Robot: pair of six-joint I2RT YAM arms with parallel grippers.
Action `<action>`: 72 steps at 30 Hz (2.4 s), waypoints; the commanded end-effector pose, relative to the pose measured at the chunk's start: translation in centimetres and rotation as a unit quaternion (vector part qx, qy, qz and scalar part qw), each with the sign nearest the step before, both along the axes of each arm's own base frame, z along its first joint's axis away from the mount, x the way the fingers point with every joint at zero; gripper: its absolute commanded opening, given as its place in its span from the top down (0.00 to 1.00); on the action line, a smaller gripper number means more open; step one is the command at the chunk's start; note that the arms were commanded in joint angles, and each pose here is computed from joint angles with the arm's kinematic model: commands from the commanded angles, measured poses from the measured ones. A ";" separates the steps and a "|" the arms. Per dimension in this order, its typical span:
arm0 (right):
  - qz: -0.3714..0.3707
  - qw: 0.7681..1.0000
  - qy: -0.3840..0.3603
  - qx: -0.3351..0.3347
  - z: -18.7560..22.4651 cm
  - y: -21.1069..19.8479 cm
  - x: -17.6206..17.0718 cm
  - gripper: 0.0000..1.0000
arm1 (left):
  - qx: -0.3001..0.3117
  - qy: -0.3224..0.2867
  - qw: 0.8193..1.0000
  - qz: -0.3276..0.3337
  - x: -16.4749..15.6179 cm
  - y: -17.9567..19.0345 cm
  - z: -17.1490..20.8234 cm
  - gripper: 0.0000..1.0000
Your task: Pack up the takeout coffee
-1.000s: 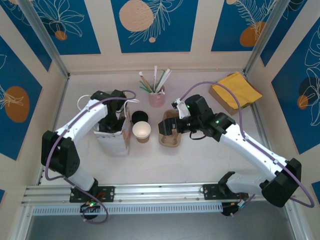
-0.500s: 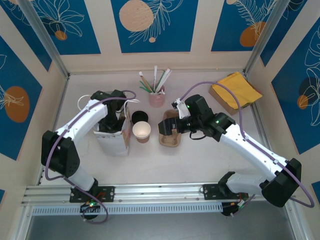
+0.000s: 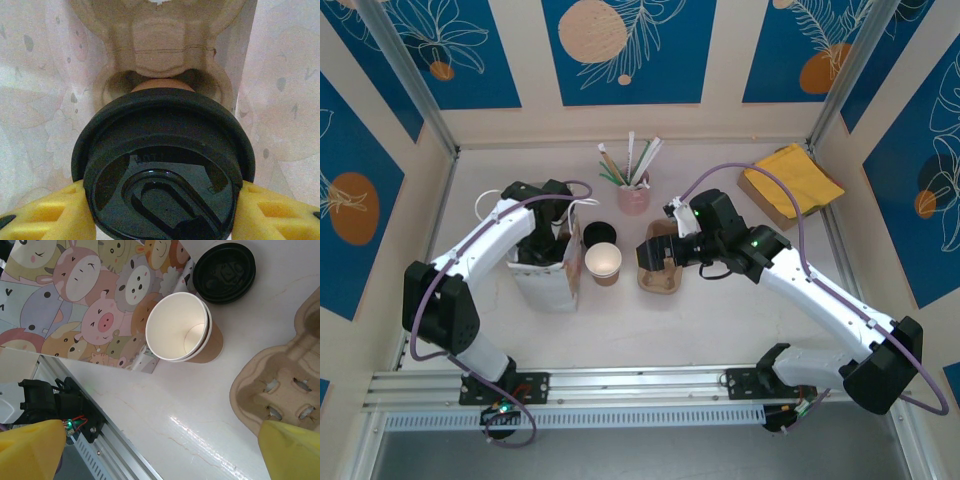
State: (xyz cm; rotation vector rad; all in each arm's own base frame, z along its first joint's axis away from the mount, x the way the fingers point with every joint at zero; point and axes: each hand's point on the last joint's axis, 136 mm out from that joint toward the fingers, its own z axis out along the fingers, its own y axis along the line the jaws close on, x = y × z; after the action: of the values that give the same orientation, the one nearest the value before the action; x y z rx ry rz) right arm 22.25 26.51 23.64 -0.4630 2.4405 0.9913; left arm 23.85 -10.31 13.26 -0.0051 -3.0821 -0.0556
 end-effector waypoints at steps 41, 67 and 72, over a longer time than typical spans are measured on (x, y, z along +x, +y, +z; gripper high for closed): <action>0.006 1.000 -0.006 0.010 1.2 0.0 -0.3 0.01 | 0.027 0.017 0.999 -0.006 0.7 0.9 -4.0 0.52; 0.007 1.000 -0.004 0.010 1.1 0.0 -0.3 0.01 | 0.031 0.018 0.999 -0.007 0.5 1.2 -4.5 0.52; 0.004 1.000 -0.005 0.010 1.2 -0.2 -0.4 0.01 | 0.030 0.020 0.999 -0.007 0.4 1.1 -4.8 0.52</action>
State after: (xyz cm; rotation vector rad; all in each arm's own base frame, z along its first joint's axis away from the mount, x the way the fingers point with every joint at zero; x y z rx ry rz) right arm 22.24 26.50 23.63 -0.4627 2.4413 0.9906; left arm 23.88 -10.20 11.24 -0.0186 -3.0647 -0.0768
